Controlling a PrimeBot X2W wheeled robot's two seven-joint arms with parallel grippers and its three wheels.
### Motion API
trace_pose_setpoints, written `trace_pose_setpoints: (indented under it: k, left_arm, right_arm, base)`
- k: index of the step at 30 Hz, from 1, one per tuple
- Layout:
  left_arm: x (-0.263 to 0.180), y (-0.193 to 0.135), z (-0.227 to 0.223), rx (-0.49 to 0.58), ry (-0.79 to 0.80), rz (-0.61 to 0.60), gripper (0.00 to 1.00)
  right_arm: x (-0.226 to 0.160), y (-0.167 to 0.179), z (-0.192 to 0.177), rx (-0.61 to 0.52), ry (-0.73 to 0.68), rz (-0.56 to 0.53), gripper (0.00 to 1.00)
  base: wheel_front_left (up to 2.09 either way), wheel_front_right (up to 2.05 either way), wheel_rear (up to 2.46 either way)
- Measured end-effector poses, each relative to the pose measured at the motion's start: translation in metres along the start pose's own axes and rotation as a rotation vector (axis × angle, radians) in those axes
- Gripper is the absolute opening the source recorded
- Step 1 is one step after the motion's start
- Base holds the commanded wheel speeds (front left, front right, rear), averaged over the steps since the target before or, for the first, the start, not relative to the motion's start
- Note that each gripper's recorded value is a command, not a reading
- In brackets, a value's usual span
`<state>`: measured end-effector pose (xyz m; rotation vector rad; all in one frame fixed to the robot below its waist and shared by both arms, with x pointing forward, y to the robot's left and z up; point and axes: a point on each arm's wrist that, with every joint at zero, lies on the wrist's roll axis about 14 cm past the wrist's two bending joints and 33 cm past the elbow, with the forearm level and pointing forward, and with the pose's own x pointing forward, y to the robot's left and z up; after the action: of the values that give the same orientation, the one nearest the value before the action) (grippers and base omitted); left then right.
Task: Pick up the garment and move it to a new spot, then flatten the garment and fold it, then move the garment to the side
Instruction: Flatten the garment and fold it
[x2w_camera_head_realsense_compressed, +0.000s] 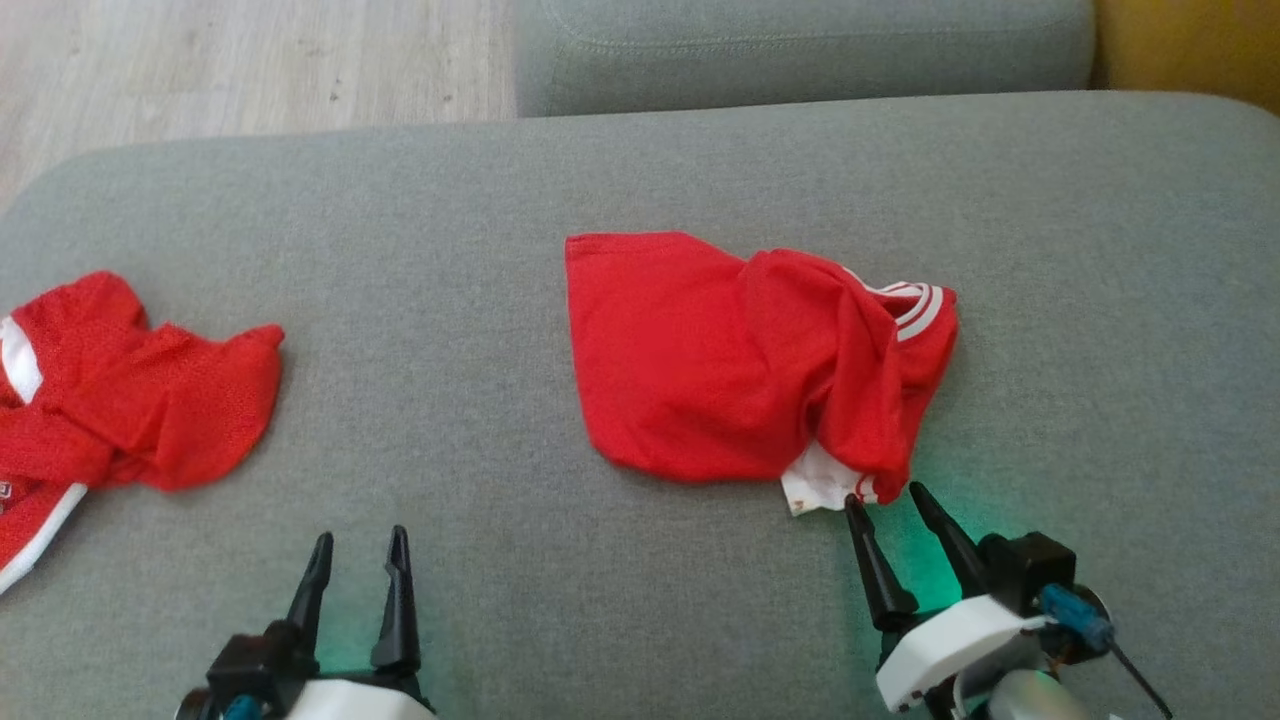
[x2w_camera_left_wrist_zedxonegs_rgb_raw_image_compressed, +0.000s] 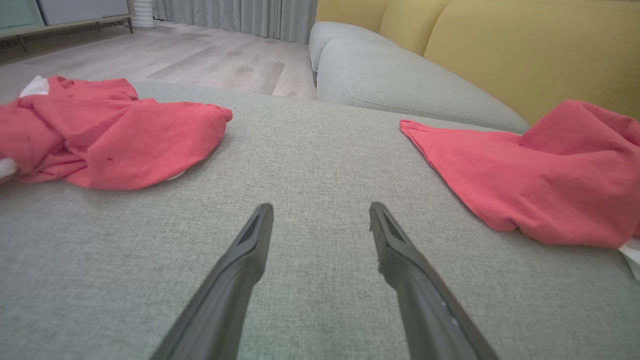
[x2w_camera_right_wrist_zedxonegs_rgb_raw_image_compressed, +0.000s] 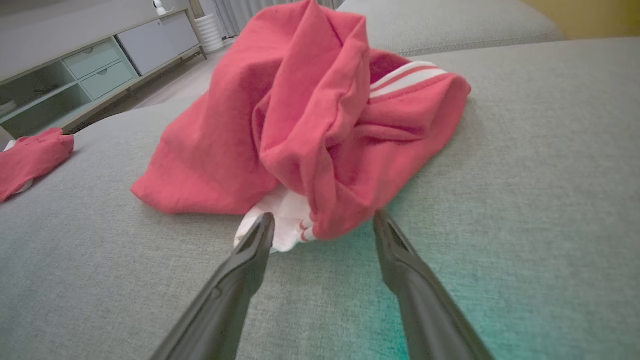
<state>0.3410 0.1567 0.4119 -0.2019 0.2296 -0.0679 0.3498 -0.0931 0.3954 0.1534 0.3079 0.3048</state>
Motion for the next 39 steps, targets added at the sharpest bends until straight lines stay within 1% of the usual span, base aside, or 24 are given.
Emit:
trace_pose_setpoints:
  k: [8,9,10,11,14,18,21,24,26,28,30,32,33,35,37,39]
  left_arm:
    - [0.001,0.001,-0.007,-0.009,0.024,0.007,1.00]
    - [0.001,0.002,-0.008,-0.009,0.025,0.008,1.00]
    - [0.001,0.003,-0.008,-0.009,0.026,0.010,1.00]
    - [0.002,0.003,-0.008,-0.009,0.026,0.011,1.00]
    - [0.005,0.003,-0.005,-0.008,0.019,0.012,1.00]
    - [0.007,0.003,-0.005,-0.016,0.019,0.016,1.00]
    - [0.008,0.001,-0.004,-0.029,0.017,0.013,1.00]
    - [0.008,-0.001,-0.004,-0.032,0.016,0.005,1.00]
    - [0.008,-0.003,-0.003,-0.038,0.014,0.000,1.00]
    - [0.008,-0.005,-0.002,-0.043,0.011,-0.006,1.00]
    - [0.009,-0.008,-0.001,-0.042,0.006,-0.014,1.00]
    - [0.009,-0.007,0.002,-0.042,-0.001,-0.012,1.00]
    - [0.007,-0.004,0.003,-0.045,-0.006,0.000,1.00]
    - [0.005,-0.001,0.004,-0.058,-0.010,0.012,1.00]
    - [0.001,0.003,0.003,-0.067,-0.011,0.026,1.00]
    - [-0.002,0.007,0.002,-0.073,-0.008,0.042,1.00]
  right_arm:
    - [0.016,0.005,-0.004,0.038,0.030,0.022,1.00]
    - [0.017,0.005,-0.005,0.041,0.033,0.022,0.48]
    - [0.018,0.004,-0.006,0.041,0.037,0.020,0.06]
    - [0.019,0.001,-0.006,0.041,0.038,0.013,0.00]
    - [0.023,-0.018,0.005,0.046,0.004,-0.045,0.00]
    - [0.024,-0.050,0.037,-0.011,-0.084,-0.114,0.00]
    - [0.027,-0.071,0.083,-0.103,-0.192,-0.138,0.00]
    - [0.036,-0.072,0.144,-0.206,-0.334,-0.112,0.00]
    - [0.042,-0.062,0.193,-0.282,-0.446,-0.073,0.00]
    - [0.047,-0.044,0.242,-0.352,-0.556,-0.023,0.00]
    - [0.051,-0.020,0.284,-0.423,-0.646,0.040,0.00]
    - [0.056,0.005,0.314,-0.495,-0.703,0.104,0.00]
    - [0.063,0.028,0.334,-0.556,-0.733,0.162,0.00]
    - [0.071,0.050,0.344,-0.594,-0.743,0.215,0.00]
    - [0.080,0.073,0.347,-0.633,-0.738,0.269,0.00]
    - [0.088,0.094,0.348,-0.631,-0.738,0.317,0.00]
  base:
    - [0.00,0.00,0.00]
    - [0.00,0.00,0.00]
    - [0.00,0.00,0.00]
    - [0.00,0.00,0.00]
    - [0.00,0.00,0.00]
    - [0.00,0.00,0.00]
    - [0.00,0.00,0.00]
    - [0.00,0.00,0.00]
    - [0.00,0.00,0.00]
    - [0.00,0.00,0.00]
    - [0.00,0.00,0.00]
    - [0.00,0.00,0.00]
    - [0.00,0.00,0.00]
    - [0.00,0.00,0.00]
    - [0.00,0.00,0.00]
    - [0.00,0.00,0.00]
